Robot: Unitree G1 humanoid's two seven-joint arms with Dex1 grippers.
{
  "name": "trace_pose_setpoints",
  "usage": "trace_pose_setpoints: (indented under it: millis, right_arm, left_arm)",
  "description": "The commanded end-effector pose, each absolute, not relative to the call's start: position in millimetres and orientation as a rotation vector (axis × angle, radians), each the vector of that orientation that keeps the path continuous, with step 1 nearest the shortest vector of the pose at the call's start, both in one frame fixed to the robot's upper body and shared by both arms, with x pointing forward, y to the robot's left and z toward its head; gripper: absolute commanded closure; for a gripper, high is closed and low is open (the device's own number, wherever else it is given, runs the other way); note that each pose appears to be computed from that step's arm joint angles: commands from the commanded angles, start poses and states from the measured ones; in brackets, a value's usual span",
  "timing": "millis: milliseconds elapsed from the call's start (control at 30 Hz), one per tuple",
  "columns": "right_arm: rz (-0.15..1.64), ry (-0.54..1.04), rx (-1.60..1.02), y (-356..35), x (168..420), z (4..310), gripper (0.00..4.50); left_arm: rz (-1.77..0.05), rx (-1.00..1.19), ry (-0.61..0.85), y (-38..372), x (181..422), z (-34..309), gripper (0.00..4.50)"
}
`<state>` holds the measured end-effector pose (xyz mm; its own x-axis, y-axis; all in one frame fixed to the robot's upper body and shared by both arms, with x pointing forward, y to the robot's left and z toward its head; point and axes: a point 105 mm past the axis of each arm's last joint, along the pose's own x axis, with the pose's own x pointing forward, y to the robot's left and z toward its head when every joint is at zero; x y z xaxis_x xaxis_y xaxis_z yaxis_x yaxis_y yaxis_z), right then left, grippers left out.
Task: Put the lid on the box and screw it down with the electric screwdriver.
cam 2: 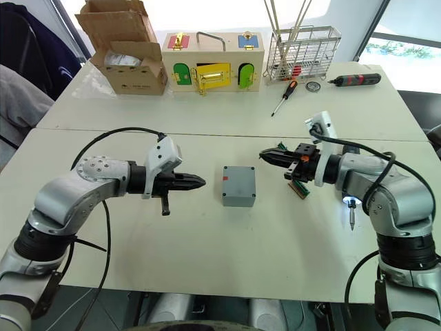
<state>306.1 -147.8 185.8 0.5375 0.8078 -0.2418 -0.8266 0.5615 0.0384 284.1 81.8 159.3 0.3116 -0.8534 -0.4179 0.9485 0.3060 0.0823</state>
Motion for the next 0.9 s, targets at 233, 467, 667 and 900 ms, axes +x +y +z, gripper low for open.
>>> trace_pose_setpoints:
  millis: [233, 467, 667, 900]
  right_arm:
    - [0.985, 0.208, -0.129, -140.1, 311.6, 186.4, 4.47]
    - [0.972, 0.221, -0.137, -140.5, 315.7, 178.7, 4.47]
    - [0.966, 0.225, -0.138, -140.8, 317.2, 175.2, 4.47]
    - [0.956, 0.233, -0.140, -143.0, 317.6, 172.5, 4.47]
  left_arm:
    - [-1.251, 0.295, 0.266, 76.9, 272.6, 173.8, 4.50]
    - [-1.246, 0.282, 0.265, 74.8, 271.0, 172.8, 4.50]
    - [-1.246, 0.279, 0.265, 72.1, 270.9, 171.4, 4.50]
    - [-1.241, 0.284, 0.265, 72.2, 271.3, 171.4, 4.50]
